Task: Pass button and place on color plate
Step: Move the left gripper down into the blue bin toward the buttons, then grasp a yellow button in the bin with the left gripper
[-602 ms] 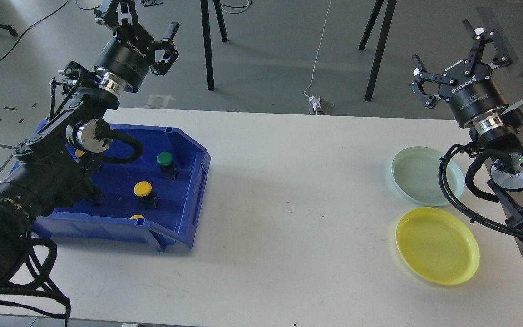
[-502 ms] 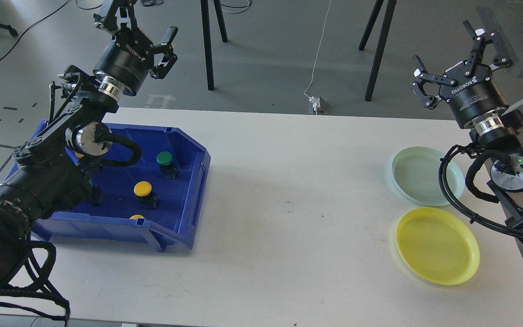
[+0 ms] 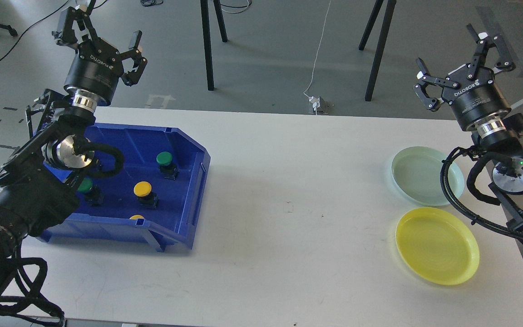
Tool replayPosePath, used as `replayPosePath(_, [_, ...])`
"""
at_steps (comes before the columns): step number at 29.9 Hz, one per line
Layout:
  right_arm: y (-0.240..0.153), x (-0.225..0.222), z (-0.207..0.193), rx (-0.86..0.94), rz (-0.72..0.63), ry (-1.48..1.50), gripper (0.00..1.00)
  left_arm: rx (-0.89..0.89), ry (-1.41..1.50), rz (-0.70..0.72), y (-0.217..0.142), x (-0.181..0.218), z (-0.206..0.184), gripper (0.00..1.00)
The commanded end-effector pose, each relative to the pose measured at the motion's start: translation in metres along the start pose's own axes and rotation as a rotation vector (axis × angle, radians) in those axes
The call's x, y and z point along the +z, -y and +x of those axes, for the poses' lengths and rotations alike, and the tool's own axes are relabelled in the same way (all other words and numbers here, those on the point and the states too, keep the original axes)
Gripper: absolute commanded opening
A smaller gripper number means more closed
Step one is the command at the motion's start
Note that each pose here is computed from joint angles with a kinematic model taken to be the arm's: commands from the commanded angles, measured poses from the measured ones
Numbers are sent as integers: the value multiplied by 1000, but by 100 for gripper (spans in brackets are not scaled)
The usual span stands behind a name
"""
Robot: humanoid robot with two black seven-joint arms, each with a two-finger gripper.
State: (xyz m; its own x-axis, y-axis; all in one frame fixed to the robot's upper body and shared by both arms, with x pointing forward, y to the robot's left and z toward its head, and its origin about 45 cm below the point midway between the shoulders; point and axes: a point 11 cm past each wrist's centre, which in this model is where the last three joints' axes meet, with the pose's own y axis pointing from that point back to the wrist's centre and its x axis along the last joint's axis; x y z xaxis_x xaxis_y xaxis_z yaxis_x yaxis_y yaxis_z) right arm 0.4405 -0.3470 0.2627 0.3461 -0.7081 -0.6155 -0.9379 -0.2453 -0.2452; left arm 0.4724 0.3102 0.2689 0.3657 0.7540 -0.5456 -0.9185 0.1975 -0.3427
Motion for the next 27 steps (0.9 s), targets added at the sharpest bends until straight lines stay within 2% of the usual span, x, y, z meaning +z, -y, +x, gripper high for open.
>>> replayPosePath(1, [2, -6, -1, -1, 23, 6, 99, -97, -15, -56, -3, 30, -21, 100])
replayPosePath(6, [0, -10, 3, 9, 37, 8, 99, -373, 377, 62, -13, 72, -61, 100])
replayPosePath(10, [-10, -4, 11, 34, 25, 11, 99, -642, 814, 353, -50, 54, -77, 100])
replayPosePath(13, [-14, 0, 14, 44, 15, 14, 99, -785, 1105, 583, -82, 48, -60, 100])
replayPosePath(20, [-25, 7, 23, 71, 1, 18, 99, -1002, 1539, 985, -133, 44, -5, 99])
replayPosePath(24, [-31, 12, 27, 84, -9, 22, 99, -1025, 1656, 1115, -146, 47, 26, 99])
replayPosePath(27, [-34, 14, 29, 90, -16, 24, 99, -1007, 1640, 1143, -146, 36, 37, 99])
